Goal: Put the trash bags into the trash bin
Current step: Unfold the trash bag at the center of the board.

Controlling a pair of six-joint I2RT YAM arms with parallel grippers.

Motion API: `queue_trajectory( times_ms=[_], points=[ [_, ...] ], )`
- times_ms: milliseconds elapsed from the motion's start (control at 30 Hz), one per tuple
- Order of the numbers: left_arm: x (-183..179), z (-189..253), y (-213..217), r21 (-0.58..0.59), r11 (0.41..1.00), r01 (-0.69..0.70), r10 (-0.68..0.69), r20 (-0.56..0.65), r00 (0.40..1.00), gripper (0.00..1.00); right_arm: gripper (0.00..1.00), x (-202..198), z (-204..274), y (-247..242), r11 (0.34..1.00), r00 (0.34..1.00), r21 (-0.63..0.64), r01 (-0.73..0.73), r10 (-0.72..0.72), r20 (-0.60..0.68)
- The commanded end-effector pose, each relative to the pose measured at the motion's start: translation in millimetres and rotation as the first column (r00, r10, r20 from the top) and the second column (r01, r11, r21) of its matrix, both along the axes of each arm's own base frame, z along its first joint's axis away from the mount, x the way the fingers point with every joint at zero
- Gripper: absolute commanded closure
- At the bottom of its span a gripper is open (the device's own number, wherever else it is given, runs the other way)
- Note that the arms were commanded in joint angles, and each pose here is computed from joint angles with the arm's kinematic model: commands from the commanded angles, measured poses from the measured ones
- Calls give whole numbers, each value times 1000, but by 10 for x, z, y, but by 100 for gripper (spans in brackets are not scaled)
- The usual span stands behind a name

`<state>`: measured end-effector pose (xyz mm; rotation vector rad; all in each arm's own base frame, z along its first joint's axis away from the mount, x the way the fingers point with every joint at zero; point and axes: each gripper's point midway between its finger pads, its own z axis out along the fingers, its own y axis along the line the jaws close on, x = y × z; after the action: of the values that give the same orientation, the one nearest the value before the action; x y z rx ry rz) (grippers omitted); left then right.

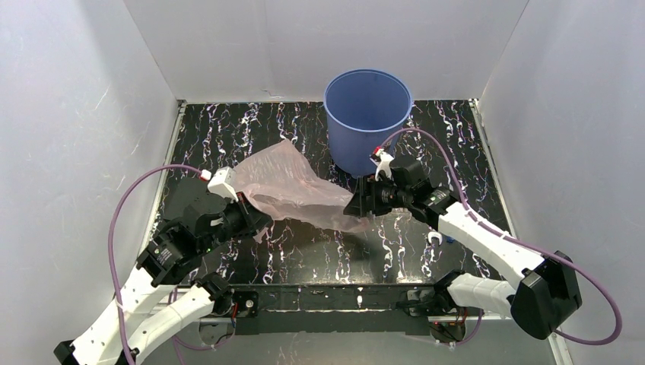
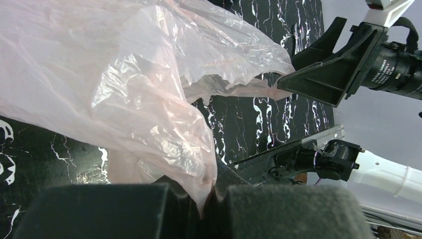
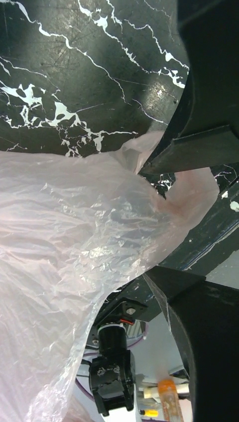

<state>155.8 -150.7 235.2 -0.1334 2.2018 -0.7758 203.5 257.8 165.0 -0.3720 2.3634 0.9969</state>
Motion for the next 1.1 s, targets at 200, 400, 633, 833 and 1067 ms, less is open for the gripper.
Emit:
queue_trajectory(
  times_ms=[200,400,633,833,1067],
  points=[
    [0,47,16,26,1000,12,-12,2,1000,100,23,-142,-95,-73,955,975,211,-209,219,-27],
    [8,15,-75,14,999,44,-44,-11,999,100,41,-280,-84,28,897,938,314,-310,342,-50],
    [21,15,-128,1,998,59,-59,-11,998,100,91,-180,-12,52,918,956,296,-263,290,-51],
    [29,35,-215,-47,996,81,-80,8,997,100,94,-117,457,268,921,977,327,-213,205,61],
    [3,110,-459,-139,974,177,-174,33,984,88,94,-157,906,702,897,985,408,-173,160,66]
  ],
)
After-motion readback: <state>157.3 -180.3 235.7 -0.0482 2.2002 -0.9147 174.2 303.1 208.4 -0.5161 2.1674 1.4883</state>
